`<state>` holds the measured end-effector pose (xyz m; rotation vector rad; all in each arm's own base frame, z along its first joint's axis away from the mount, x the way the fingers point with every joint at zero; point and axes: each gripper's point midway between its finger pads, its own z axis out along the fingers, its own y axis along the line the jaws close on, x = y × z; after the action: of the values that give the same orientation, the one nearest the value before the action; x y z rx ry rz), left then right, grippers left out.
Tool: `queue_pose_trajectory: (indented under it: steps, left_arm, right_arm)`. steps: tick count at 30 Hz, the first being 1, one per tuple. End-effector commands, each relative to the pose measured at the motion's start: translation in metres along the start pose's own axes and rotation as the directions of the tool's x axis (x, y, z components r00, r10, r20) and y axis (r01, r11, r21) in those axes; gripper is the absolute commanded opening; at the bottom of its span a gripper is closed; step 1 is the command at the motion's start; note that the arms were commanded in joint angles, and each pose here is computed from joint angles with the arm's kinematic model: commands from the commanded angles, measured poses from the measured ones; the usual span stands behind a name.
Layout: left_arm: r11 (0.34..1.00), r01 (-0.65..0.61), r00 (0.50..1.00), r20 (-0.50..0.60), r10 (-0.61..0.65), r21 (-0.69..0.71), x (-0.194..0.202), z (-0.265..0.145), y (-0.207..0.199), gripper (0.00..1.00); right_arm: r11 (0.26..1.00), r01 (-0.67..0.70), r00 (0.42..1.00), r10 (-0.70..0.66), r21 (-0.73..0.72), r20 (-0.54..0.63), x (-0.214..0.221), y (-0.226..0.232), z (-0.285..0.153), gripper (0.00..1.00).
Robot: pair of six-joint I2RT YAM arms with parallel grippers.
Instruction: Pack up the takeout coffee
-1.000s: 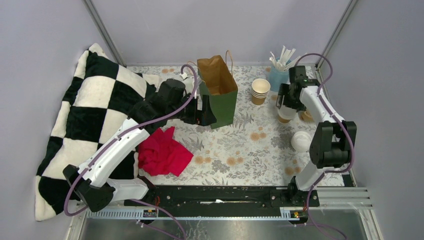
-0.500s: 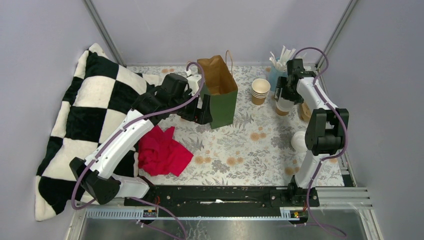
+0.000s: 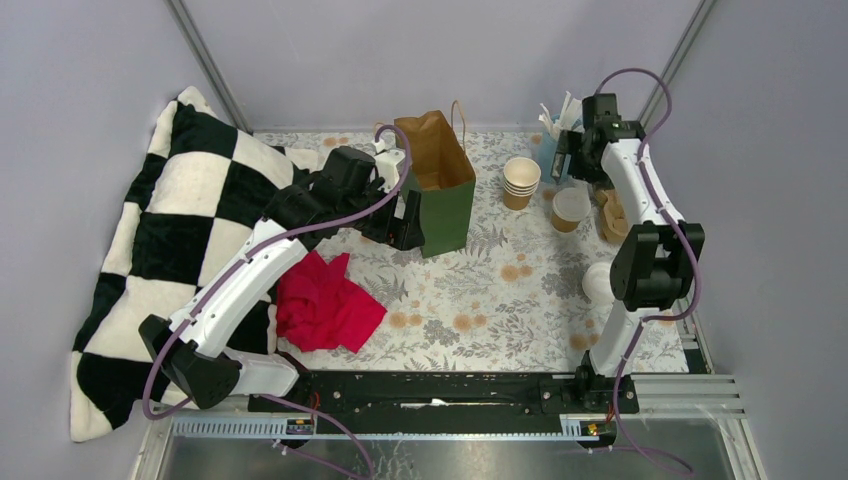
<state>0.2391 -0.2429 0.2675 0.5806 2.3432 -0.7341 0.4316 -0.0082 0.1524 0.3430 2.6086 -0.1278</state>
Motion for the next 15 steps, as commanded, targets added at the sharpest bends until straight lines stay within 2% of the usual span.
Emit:
queue_pose_trajectory:
  steps: [1,5,8,15]
  left_arm:
    - [0.999,-0.04,0.997,0.06,0.039,0.027,-0.015,-0.012,-0.008,0.87]
    - [0.999,-0.045,0.997,0.07,0.043,0.029,-0.018,-0.013,-0.009,0.87]
    - [0.998,-0.047,0.996,0.073,0.045,0.029,-0.018,-0.015,-0.009,0.87]
    - [0.998,-0.057,0.995,0.085,0.056,0.014,-0.018,-0.021,-0.007,0.88]
  right_arm:
    - [0.992,-0.07,0.994,0.079,-0.107,0.076,-0.028,0.021,-0.035,0.94]
    - [0.988,-0.104,0.985,0.119,-0.115,0.127,-0.045,0.05,-0.034,0.84]
    - [0.987,-0.115,0.977,0.133,-0.112,0.165,-0.055,0.068,-0.028,0.81]
    - [0.995,-0.103,0.985,0.103,-0.011,0.137,-0.048,0.082,0.0,0.68]
